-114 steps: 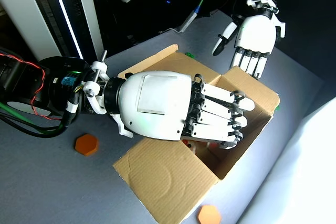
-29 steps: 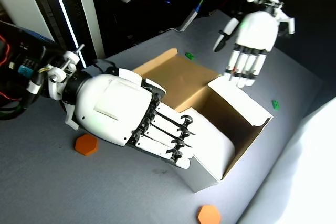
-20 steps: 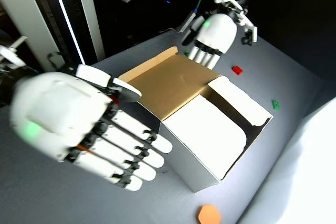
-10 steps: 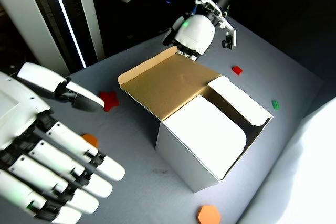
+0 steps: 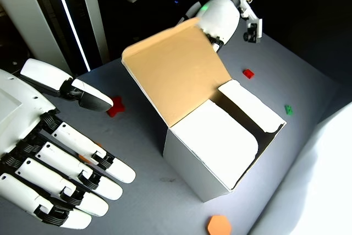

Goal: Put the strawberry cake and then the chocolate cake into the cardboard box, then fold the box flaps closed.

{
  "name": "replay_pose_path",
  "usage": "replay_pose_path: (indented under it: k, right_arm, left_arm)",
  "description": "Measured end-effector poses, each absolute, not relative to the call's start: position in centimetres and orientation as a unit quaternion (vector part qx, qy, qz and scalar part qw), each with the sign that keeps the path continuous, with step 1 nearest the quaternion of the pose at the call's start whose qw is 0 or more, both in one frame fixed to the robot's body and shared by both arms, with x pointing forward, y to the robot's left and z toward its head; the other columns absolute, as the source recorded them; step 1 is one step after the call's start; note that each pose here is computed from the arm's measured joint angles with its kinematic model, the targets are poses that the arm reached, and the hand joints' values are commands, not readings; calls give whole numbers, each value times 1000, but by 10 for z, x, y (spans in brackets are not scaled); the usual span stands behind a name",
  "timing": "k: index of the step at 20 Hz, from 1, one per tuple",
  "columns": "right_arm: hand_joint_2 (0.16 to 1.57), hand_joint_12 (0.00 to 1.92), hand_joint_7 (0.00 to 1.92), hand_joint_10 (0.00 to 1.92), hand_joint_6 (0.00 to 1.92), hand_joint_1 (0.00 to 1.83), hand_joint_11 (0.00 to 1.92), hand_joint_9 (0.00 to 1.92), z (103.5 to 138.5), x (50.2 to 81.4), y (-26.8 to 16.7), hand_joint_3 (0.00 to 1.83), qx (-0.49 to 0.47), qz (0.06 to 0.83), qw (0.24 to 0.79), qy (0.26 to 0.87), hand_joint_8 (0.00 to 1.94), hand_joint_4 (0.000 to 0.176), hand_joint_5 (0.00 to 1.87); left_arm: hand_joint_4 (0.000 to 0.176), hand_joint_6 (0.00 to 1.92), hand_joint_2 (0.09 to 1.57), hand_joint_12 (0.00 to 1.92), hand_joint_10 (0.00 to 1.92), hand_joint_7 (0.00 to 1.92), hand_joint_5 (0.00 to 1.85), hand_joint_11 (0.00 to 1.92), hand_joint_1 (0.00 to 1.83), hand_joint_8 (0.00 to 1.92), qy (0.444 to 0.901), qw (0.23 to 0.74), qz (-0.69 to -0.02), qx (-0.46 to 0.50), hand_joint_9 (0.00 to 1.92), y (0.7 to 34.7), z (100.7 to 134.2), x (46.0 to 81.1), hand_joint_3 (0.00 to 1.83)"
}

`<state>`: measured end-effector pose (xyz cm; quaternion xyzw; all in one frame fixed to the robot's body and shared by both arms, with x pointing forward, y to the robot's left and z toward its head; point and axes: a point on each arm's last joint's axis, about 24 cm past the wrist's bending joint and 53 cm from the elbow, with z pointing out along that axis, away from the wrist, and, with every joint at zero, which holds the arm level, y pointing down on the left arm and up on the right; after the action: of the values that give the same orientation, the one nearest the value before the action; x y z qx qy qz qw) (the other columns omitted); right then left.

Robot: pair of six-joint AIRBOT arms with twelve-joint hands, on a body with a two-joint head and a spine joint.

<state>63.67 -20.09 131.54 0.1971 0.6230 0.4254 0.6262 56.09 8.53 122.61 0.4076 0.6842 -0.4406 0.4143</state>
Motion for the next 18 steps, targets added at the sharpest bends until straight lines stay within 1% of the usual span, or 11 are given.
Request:
replay_pose_path:
  k: [2, 6, 7, 10, 11, 14, 16, 18]
  right_arm:
    - [1260, 801, 242, 3, 0, 30, 0, 245, 1319, 637, -204, 2, 204, 428, 629, 616, 0, 0, 156]
    - [1256, 770, 234, 4, 1, 0, 0, 248, 1321, 637, -206, 0, 207, 428, 633, 611, 0, 0, 152]
    - [1255, 786, 237, 4, 1, 4, 0, 251, 1321, 637, -206, 0, 208, 428, 633, 611, 1, 0, 153]
    - [1240, 750, 253, 1, 8, 27, 0, 236, 1322, 637, -206, 0, 209, 431, 632, 609, 3, 0, 180]
    - [1235, 777, 252, 2, 8, 39, 0, 238, 1323, 638, -207, 0, 211, 432, 633, 607, 2, 0, 185]
    - [1233, 813, 264, 5, 3, 44, 0, 245, 1323, 637, -207, 0, 211, 432, 632, 608, 5, 0, 177]
    - [1242, 818, 272, 6, 3, 36, 0, 249, 1323, 637, -207, 2, 210, 432, 632, 608, 6, 0, 178]
    - [1247, 783, 270, 3, 2, 58, 0, 243, 1323, 637, -207, 3, 210, 432, 633, 608, 1, 0, 182]
  left_arm:
    - [0, 6, 1230, 936, 7, 277, 240, 0, 0, 6, 675, 432, -445, 400, 285, 85, 1245, 571, 0]
    - [0, 0, 1237, 891, 1, 269, 217, 0, 0, 1, 665, 448, -441, 402, 269, 78, 1264, 593, 2]
    - [0, 1, 1240, 886, 2, 270, 218, 0, 0, 2, 665, 453, -438, 401, 269, 77, 1266, 602, 3]
    - [0, 3, 1238, 932, 4, 278, 228, 0, 0, 2, 664, 460, -435, 398, 276, 66, 1270, 624, 1]
    - [0, 0, 1241, 933, 2, 277, 222, 0, 0, 1, 665, 460, -431, 400, 273, 63, 1269, 632, 2]
    - [0, 3, 1243, 864, 0, 269, 225, 0, 0, 1, 669, 466, -424, 394, 258, 60, 1270, 655, 0]
    - [0, 5, 1241, 891, 5, 288, 240, 0, 0, 4, 673, 471, -419, 387, 279, 57, 1271, 672, 0]
    - [0, 0, 1244, 893, 5, 280, 232, 0, 0, 0, 677, 475, -414, 381, 280, 53, 1271, 690, 1]
